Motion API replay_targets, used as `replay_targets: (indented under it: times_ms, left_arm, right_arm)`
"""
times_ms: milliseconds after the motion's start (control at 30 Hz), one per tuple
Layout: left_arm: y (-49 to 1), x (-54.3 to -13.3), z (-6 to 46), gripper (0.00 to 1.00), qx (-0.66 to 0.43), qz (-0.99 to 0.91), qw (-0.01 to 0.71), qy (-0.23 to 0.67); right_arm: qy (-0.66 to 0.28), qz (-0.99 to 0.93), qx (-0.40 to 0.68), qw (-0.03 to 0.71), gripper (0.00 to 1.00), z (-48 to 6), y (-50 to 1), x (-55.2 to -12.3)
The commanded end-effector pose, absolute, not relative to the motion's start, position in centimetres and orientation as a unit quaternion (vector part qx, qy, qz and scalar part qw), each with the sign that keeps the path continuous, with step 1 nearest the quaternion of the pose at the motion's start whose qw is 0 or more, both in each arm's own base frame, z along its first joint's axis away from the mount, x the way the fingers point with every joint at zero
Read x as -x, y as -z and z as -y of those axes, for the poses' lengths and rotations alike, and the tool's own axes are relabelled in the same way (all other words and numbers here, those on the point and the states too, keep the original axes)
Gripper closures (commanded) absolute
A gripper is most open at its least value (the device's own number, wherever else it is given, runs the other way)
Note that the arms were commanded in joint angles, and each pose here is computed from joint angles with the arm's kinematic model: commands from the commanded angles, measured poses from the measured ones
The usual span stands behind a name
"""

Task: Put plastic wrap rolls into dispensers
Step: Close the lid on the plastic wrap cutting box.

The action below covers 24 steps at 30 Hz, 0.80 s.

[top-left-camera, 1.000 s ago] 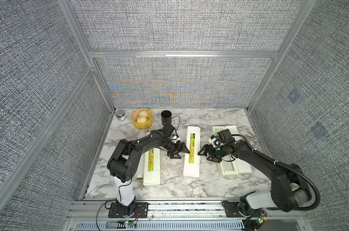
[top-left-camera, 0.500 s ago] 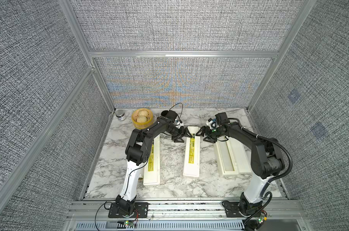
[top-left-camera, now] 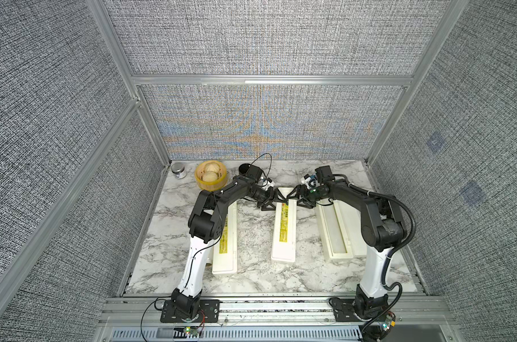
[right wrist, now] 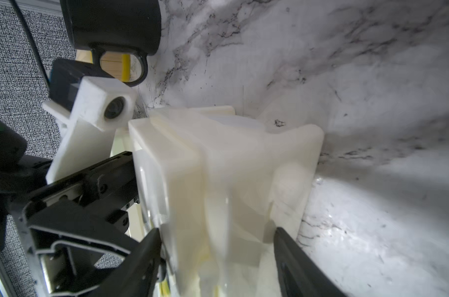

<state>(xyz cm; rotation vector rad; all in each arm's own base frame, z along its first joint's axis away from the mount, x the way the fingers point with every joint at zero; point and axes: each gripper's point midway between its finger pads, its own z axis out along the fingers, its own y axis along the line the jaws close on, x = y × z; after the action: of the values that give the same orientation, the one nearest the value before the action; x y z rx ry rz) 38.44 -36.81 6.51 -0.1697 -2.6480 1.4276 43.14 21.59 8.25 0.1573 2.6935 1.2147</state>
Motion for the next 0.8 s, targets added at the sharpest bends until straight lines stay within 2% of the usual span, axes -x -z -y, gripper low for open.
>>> replay_targets:
  times_ms: [0,200,500,667,767]
  left_arm:
    - [-3.2,-37.2,35.9,0.27,0.026,0.906,0.086,-0.414]
    - [-1.9,-36.4,35.9,0.27,0.016,0.907,0.095,-0.409]
    - [-1.7,-36.4,35.8,0.26,0.017,0.908,0.094,-0.408]
    - [-2.1,-36.8,35.9,0.25,0.023,0.910,0.090,-0.405]
    - [-2.1,-37.1,36.0,0.25,0.025,0.911,0.091,-0.401]
  right_arm:
    - [-0.441,-0.892,-0.042,0.092,0.33,-22.8,-8.9,-43.4]
    - [-0.450,-0.887,-0.042,0.100,0.40,-22.9,-9.4,-43.5]
    - [-0.464,-0.876,-0.049,0.122,0.41,-22.8,-10.3,-44.1]
    - [-0.454,-0.876,-0.051,0.156,0.37,-22.3,-11.2,-45.0]
    - [-0.470,-0.868,-0.056,0.152,0.40,-22.7,-11.3,-45.4]
